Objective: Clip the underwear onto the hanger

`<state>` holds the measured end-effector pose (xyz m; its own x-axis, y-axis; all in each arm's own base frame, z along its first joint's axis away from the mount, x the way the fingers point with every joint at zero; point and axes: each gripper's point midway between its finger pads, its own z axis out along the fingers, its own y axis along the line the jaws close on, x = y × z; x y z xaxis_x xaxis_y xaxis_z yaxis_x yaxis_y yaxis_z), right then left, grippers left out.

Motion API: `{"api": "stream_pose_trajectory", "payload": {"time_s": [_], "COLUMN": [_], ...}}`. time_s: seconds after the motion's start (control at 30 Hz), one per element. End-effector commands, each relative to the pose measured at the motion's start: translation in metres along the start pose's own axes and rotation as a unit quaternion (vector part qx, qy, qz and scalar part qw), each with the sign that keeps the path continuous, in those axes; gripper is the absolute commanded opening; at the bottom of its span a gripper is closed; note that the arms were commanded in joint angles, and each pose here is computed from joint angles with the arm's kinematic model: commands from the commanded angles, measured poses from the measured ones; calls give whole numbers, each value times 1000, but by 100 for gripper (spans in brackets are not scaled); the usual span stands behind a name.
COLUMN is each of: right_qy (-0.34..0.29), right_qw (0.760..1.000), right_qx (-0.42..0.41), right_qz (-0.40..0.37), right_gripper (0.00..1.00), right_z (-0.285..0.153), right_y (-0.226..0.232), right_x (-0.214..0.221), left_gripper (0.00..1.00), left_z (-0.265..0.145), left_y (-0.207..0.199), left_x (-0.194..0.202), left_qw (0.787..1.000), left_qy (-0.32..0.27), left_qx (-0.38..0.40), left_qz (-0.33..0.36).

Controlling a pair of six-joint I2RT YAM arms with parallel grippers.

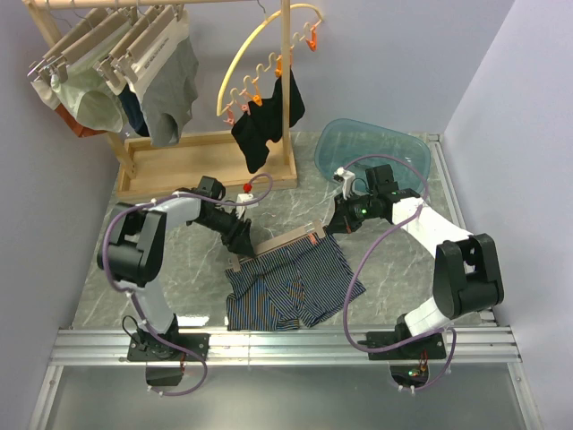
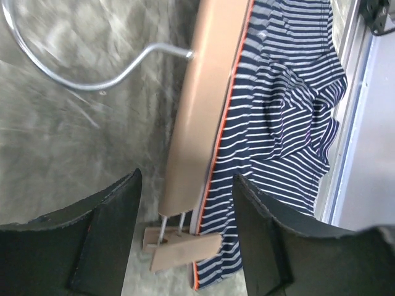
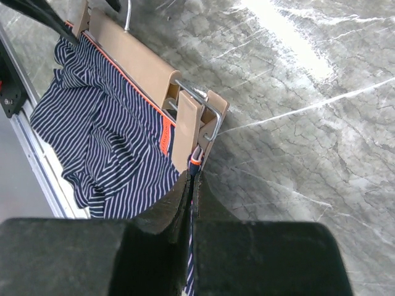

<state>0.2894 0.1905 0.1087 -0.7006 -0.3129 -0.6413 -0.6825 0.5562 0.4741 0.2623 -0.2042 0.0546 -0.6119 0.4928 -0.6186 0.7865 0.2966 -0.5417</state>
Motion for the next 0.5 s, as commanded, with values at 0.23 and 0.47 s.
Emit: {"api": "stream_pose_trajectory", "payload": {"time_s": [0.23,0.47], "right_qy": [-17,-20], "right_qw": [999,999], "right_qx": [9,12], "right_qz": [-29,-38], "right_gripper": [0,0], "right_z": [-7,-8], "right_y": [5,6], "right_x": [-8,-7], "left_gripper": [41,6], "left_z": [4,-5], "left_y": [-1,-8], "left_x": [-5,-21], "left_qw": [997,996], "left_qy": [-26,-41], "left_qx": [72,73], "left_qz": [-8,5]}}
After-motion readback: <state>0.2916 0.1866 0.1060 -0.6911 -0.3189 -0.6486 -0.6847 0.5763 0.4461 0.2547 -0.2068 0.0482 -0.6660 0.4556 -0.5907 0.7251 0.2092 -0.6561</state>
